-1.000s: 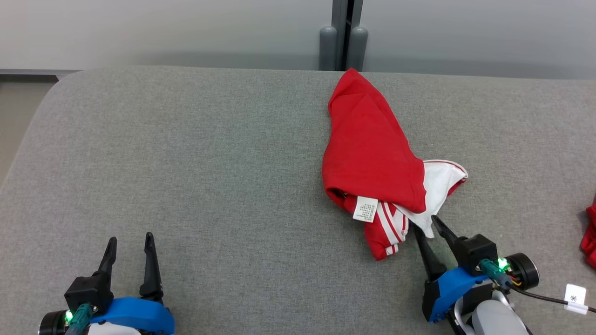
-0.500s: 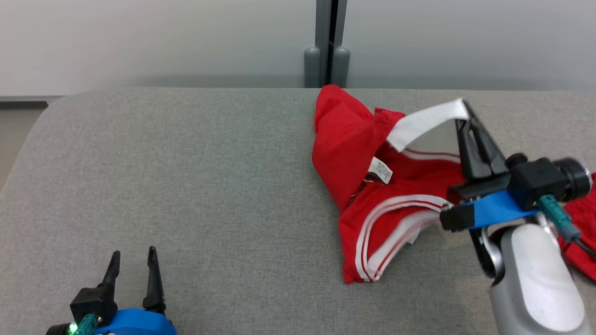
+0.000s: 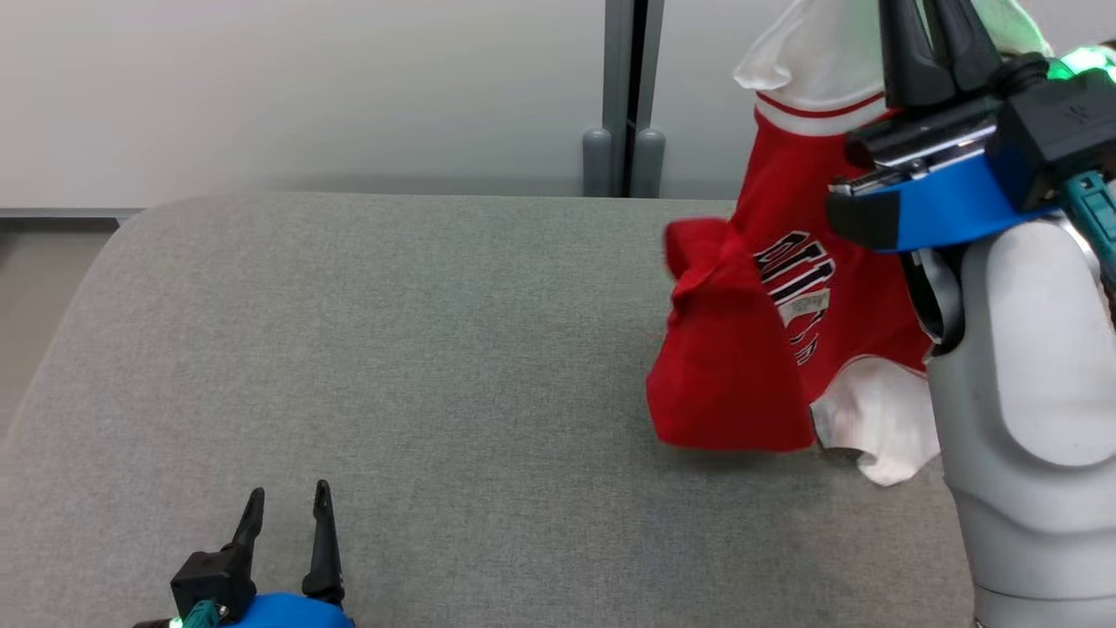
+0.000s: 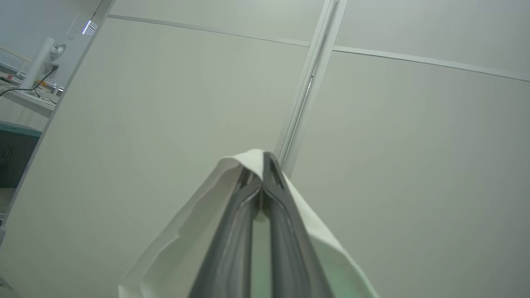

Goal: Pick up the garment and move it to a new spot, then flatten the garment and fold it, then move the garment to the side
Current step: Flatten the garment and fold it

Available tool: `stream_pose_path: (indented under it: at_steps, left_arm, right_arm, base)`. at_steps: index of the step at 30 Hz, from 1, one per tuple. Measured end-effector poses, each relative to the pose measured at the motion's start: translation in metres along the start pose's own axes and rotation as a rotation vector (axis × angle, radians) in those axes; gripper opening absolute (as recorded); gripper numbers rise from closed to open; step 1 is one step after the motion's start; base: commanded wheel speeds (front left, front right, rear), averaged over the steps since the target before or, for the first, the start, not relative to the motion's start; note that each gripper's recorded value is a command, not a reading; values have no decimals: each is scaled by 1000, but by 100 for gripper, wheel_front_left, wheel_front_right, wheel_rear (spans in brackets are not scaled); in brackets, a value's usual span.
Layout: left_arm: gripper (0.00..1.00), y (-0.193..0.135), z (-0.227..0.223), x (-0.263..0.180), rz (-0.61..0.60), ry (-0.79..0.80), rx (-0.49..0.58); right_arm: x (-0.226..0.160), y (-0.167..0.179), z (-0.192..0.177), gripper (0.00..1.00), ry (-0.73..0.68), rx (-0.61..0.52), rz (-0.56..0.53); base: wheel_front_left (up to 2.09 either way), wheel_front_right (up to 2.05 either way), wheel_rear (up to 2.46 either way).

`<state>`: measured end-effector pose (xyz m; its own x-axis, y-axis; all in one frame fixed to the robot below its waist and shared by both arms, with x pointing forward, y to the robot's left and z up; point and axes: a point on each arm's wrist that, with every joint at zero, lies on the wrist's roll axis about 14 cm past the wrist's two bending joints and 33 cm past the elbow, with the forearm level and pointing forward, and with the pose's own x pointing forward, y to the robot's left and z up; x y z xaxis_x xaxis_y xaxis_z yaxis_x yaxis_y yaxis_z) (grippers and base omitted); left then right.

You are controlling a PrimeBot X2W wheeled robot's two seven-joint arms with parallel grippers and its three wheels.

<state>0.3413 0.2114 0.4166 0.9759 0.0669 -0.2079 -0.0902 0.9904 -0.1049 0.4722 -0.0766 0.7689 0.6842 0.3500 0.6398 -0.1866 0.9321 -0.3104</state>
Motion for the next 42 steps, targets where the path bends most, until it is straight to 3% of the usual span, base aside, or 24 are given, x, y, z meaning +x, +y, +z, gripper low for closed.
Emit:
stream_pose_path:
  at_steps: [4,12,24,27,35,42]
  left_arm:
    - [100,7,-7,-9,28,17,-16]
    - [100,21,-13,-22,82,29,-25]
    - [100,37,-19,-33,139,48,-43]
    - [100,42,-22,-37,152,58,-39]
    - [100,57,-17,-49,202,42,-39]
    - [100,66,-23,-56,238,62,-38]
  right_arm:
    - [21,28,10,0,-43,35,75]
    - [73,68,65,0,-205,73,184]
    - [96,63,0,0,-57,66,135]
    - [101,77,-6,0,-51,73,162]
    - [133,118,38,0,-182,135,227]
    - [141,89,52,0,-234,196,134]
  base:
    - [0,0,0]
    - [0,0,0]
    - [0,0,0]
    - [0,0,0]
    - [0,0,0]
    - [0,0,0]
